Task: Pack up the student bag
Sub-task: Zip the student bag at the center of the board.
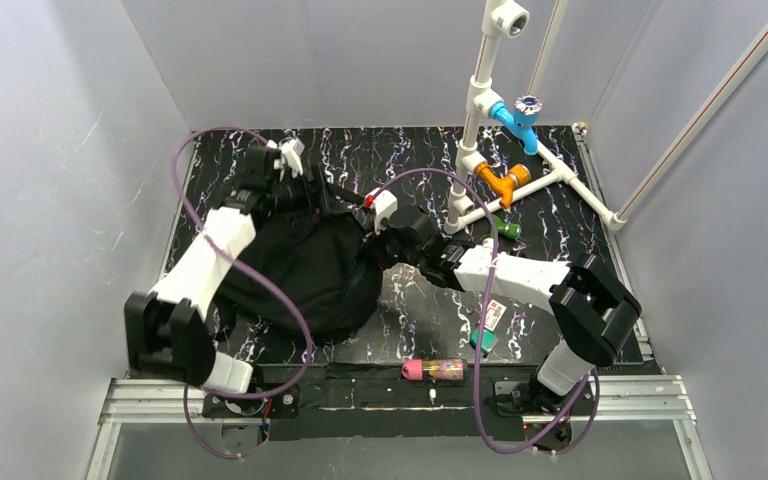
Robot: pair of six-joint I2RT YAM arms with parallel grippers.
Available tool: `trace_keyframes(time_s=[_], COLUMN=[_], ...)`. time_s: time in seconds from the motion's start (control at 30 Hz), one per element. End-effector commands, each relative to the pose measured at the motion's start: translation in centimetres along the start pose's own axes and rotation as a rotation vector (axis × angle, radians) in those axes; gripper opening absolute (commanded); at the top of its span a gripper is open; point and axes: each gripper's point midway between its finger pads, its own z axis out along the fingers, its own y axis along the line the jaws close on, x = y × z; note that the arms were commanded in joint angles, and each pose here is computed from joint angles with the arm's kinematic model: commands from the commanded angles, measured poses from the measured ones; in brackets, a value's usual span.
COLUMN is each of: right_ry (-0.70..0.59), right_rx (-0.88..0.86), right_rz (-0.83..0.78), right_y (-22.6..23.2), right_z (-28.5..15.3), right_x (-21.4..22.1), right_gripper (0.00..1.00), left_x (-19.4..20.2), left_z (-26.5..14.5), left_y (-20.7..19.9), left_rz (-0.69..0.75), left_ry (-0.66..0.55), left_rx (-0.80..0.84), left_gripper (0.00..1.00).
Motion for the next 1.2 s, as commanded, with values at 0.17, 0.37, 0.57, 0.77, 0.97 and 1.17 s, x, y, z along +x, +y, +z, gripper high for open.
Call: trace_keyframes(time_s=[0.17,0.37,0.57,0.77,0.97,1.17], right_ry=[-0.135,-0.117,-0.063,0.034,-0.043,-0.068], right_rx=[-0.137,-0.119,-0.1,-0.084,-0.077,-0.169], right_rz=[-0.206,-0.289,-0.321,-0.16,0.06,-0.079], right_y=[1.6,1.1,0.6,1.9,1.6,2.5], right_z=[-0.9,-0.8,-2.1,-5.6,-5.3,-5.1], right_x=[-4.3,-4.5,-3.6,0.5,1.6,-0.5], right_gripper=[0.01,0.01,0.01,0.01,0.01,0.01], left_x=[-0.4,1.5,-1.2,-9.8,-13.9,2.0], left_z=[8.1,10.2,11.4,10.3,4.9,4.1], left_y=[0.8,1.5,4.1,8.0,8.7,-3.7], left_rz=[-0.407,-0.382,-0.294,-0.287,-0.374,-0.391], left_ry=[0.295,0.393,0.321,0.04,-0.048,0.223], left_rx=[-0.185,-0.297,-0.382,-0.524,-0.416,-0.227], left_gripper=[0.64,0.63,0.03,0.0,0.35,0.83])
